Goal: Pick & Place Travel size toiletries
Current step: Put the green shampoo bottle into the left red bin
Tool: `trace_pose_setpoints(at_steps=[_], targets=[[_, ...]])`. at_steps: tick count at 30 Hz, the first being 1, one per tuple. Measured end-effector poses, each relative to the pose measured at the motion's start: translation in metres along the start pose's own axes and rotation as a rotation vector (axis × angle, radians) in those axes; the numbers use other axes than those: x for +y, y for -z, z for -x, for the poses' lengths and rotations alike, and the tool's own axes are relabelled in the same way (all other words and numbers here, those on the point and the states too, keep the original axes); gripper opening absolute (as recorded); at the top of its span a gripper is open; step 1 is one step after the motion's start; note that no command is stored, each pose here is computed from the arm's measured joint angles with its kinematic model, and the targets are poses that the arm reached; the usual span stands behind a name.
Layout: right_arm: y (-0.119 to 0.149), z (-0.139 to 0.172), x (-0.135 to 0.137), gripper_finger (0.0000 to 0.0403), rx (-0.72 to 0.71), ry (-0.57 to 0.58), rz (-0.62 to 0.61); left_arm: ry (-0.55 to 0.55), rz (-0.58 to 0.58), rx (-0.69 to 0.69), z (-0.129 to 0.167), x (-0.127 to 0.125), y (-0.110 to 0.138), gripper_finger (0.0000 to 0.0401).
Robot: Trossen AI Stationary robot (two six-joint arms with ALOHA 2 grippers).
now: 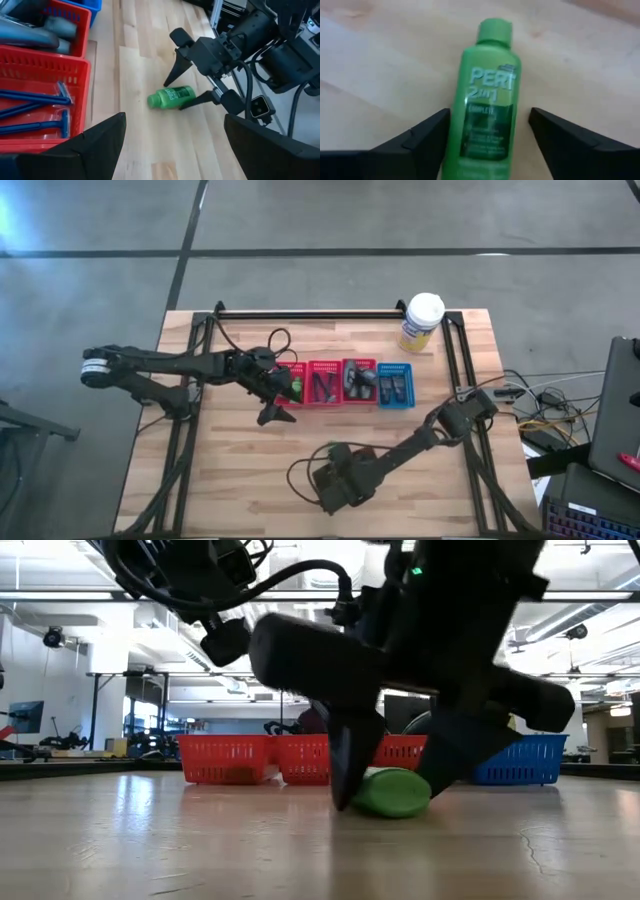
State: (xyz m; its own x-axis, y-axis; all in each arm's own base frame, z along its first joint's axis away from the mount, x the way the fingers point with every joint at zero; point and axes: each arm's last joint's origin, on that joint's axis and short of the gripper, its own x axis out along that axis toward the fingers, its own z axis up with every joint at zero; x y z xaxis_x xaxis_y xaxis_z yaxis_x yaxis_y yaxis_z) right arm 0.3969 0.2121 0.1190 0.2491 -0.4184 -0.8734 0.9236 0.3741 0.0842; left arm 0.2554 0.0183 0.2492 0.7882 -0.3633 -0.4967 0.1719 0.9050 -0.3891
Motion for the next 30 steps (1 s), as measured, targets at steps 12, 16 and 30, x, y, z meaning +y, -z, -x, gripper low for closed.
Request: trace_pose_setpoints(at_steps=[12, 16, 30], targets=[[0.024, -0.012, -0.012, 0.0166, -0.078, 0.004, 0.091, -0.034, -0.021, -0.005, 0.000, 0.001, 0.000, 0.0342], [0.020, 0.007, -0.010, 0.0148, -0.068, -0.036, 0.130, -0.064, -0.075, 0.008, 0.000, 0.002, 0.001, 0.0342], [-0.092, 0.150, -0.045, 0.0148, 0.025, -0.406, 0.225, -0.187, -0.816, 0.045, -0.021, -0.046, 0.011, 0.0342]])
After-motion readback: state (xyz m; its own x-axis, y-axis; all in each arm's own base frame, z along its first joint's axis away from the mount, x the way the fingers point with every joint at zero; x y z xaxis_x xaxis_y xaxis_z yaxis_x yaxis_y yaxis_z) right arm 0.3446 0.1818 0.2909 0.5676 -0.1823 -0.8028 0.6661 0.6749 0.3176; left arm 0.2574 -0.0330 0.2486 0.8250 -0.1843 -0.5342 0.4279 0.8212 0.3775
